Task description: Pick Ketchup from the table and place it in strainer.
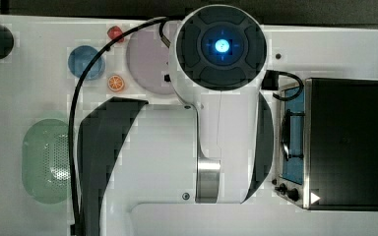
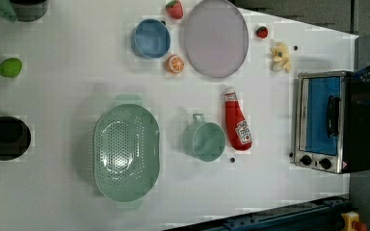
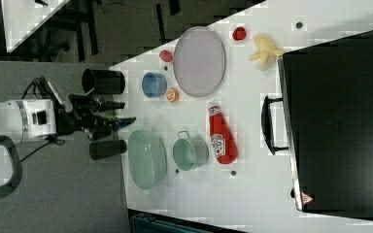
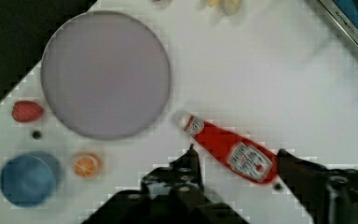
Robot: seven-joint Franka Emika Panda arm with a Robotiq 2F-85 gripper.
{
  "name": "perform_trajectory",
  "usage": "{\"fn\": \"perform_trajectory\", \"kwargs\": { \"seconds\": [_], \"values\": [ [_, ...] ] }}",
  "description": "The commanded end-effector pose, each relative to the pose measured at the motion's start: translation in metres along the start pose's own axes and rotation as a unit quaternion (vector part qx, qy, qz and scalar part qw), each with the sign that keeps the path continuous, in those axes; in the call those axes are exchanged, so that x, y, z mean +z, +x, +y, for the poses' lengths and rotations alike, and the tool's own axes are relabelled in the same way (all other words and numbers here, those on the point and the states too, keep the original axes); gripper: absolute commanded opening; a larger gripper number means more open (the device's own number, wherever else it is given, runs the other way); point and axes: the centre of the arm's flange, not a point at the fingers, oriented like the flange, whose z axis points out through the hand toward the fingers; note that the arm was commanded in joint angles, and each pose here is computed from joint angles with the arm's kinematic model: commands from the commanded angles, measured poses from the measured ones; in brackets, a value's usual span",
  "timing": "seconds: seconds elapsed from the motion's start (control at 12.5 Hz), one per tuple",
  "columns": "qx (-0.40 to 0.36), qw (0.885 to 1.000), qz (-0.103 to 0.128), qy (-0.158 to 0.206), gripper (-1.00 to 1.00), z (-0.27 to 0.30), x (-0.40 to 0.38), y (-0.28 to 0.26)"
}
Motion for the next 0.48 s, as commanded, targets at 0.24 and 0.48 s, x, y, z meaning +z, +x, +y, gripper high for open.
{"fn": "perform_trajectory", "kwargs": {
  "seconds": [0.24, 0.48],
  "values": [
    [0.052, 0.998, -0.023, -0.018, 1.00, 0.064, -0.022, -0.039],
    [-0.005, 0.998, -0.045, -0.036, 1.00, 0.065, 0.008, -0.044]
  ]
}}
